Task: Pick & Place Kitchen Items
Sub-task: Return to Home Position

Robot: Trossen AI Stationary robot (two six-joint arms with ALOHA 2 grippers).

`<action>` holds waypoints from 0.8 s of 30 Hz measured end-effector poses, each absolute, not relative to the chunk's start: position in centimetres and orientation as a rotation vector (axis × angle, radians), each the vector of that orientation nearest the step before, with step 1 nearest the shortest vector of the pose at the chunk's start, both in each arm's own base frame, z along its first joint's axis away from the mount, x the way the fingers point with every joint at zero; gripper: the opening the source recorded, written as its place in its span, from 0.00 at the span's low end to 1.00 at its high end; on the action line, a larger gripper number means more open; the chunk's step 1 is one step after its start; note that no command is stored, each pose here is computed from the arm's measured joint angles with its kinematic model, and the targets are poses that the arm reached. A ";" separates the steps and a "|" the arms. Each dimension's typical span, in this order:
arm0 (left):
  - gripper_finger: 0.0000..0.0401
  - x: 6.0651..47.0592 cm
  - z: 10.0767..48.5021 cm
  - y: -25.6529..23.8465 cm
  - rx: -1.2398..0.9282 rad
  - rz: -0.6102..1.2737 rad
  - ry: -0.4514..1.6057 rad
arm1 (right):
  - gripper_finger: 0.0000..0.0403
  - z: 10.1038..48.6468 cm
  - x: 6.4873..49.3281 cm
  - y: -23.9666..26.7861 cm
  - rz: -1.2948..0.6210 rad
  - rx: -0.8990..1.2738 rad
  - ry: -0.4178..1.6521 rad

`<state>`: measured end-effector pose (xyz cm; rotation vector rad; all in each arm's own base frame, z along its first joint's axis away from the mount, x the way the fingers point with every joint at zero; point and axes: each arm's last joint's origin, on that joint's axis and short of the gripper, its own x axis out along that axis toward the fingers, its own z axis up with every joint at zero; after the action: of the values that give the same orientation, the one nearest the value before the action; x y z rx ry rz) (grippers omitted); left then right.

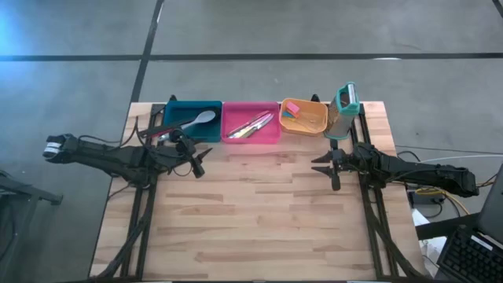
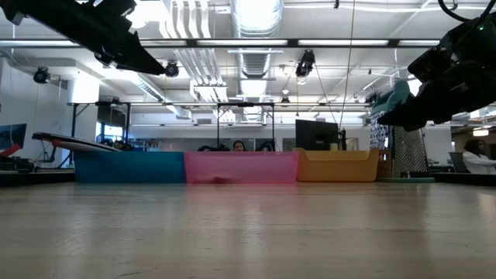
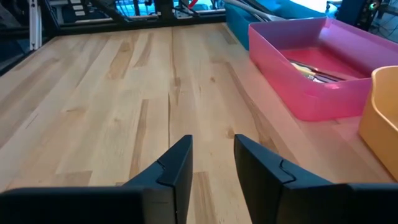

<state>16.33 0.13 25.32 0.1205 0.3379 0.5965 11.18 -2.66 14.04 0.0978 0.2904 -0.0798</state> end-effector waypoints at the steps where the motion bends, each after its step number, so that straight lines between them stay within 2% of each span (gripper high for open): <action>1: 0.48 16.3 25.3 0.1 0.121 0.596 0.338 | 0.27 14.0 11.2 -2.7 -0.080 0.099 0.290; 24: 0.48 16.3 25.3 0.1 0.120 0.592 0.338 | 0.18 14.1 11.2 -2.7 -0.079 0.098 0.289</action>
<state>16.34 0.12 25.31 0.1195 0.3383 0.5916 11.18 -2.66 14.07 0.0982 0.2893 -0.0794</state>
